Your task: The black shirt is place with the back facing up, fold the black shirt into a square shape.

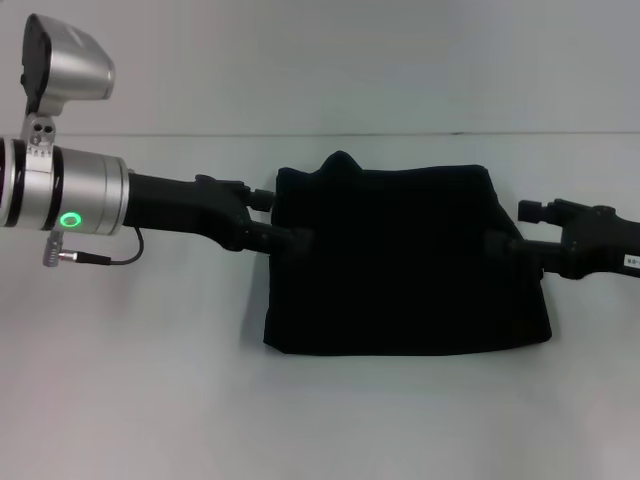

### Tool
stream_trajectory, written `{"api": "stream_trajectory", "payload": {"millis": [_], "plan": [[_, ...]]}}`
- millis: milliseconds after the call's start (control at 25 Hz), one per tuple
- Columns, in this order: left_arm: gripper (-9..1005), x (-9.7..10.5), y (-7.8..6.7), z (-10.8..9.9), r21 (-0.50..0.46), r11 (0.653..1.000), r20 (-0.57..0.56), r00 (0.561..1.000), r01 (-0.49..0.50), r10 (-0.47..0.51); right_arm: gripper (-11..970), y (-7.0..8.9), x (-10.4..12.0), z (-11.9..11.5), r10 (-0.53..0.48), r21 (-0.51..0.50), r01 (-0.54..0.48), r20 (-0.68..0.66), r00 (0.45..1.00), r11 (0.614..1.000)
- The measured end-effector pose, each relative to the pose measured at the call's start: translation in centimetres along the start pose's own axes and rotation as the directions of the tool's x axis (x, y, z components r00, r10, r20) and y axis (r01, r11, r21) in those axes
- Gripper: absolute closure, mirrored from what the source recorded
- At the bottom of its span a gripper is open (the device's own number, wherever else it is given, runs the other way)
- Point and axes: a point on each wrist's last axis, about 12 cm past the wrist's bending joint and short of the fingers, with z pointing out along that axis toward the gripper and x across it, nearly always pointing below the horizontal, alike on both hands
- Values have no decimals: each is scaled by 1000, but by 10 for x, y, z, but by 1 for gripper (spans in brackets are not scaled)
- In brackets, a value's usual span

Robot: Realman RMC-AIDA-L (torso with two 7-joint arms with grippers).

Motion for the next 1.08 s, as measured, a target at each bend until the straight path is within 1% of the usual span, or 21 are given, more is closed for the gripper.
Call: {"api": "stream_trajectory", "payload": {"millis": [120,200,400,480,760,1080], "plan": [[34,0,-3,3,11,1000,3,1000,13,-13,19,-1,3,-5,9,7,-9,-1,1000,1000],[34,2,-8,8,28,1000,17,1000,-4,3,19,-3,4,-7,15,21,-15,2,1000,1000],[34,2,-13,14,50,998,40,999,-34,32,19,-6,3,-5,15,43,-15,2,1000,999],[35,2,-18,21,62,997,54,998,-39,35,19,-6,2,-4,11,42,-11,0,1000,999],[35,0,-19,24,69,997,56,998,-30,27,19,-5,3,-1,-8,29,9,-33,999,1000],[35,4,-19,23,62,998,45,999,-24,21,19,-9,3,0,1,62,1,-32,1000,998]]}}
